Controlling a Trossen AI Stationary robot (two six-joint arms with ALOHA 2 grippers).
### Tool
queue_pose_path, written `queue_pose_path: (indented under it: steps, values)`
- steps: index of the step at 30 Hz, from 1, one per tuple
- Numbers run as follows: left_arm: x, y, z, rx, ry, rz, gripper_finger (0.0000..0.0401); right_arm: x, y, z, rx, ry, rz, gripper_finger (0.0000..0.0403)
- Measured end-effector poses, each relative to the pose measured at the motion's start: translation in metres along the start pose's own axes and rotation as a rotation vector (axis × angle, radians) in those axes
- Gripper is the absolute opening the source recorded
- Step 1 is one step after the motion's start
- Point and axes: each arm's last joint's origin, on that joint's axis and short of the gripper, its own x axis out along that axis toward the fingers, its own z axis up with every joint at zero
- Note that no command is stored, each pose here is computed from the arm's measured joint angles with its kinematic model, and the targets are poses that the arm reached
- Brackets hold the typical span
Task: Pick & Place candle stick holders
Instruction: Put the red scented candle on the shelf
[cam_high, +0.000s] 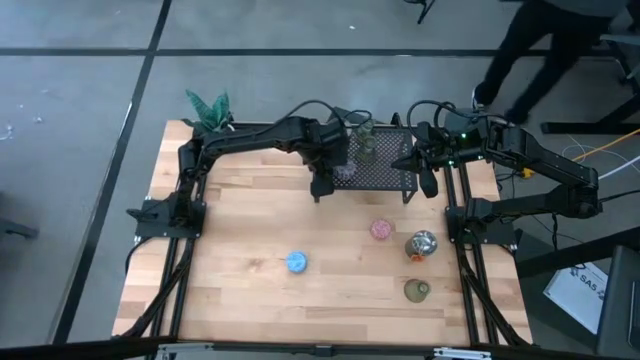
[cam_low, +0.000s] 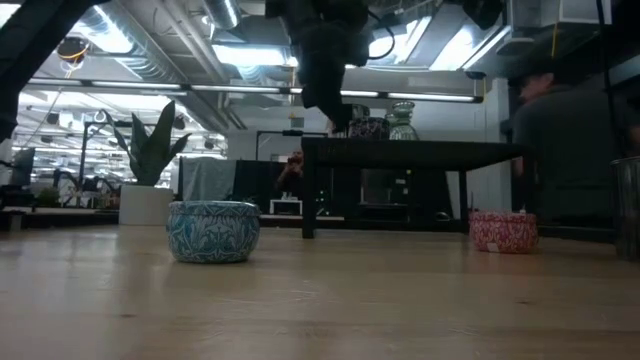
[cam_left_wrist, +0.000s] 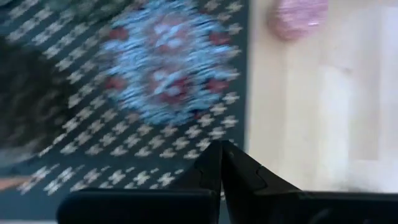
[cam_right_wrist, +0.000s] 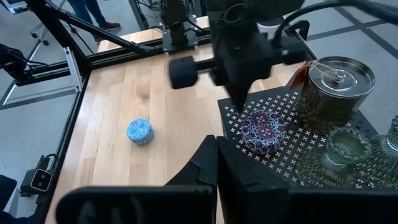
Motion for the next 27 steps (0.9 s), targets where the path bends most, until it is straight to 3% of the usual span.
queue_pose_path:
  steps: [7, 18, 24, 27]
  values:
    - [-0.001, 0.007, 0.004, -0.018, -0.041, 0.113, 0.0002, 0.0, 0.0, 0.0, 0.0, 0.0, 0.0, 0.0]
    - [-0.002, 0.008, 0.014, -0.025, -0.144, 0.115, 0.0002, 0.0, 0.0, 0.0, 0.0, -0.001, -0.015, 0.0]
    - [-0.002, 0.005, 0.018, -0.009, -0.196, 0.012, 0.0002, 0.0, -0.001, 0.0, 0.0, -0.002, -0.016, 0.0]
    - [-0.002, 0.006, 0.018, -0.016, -0.189, 0.043, 0.0002, 0.0, -0.001, 0.0, 0.0, -0.002, -0.016, 0.0]
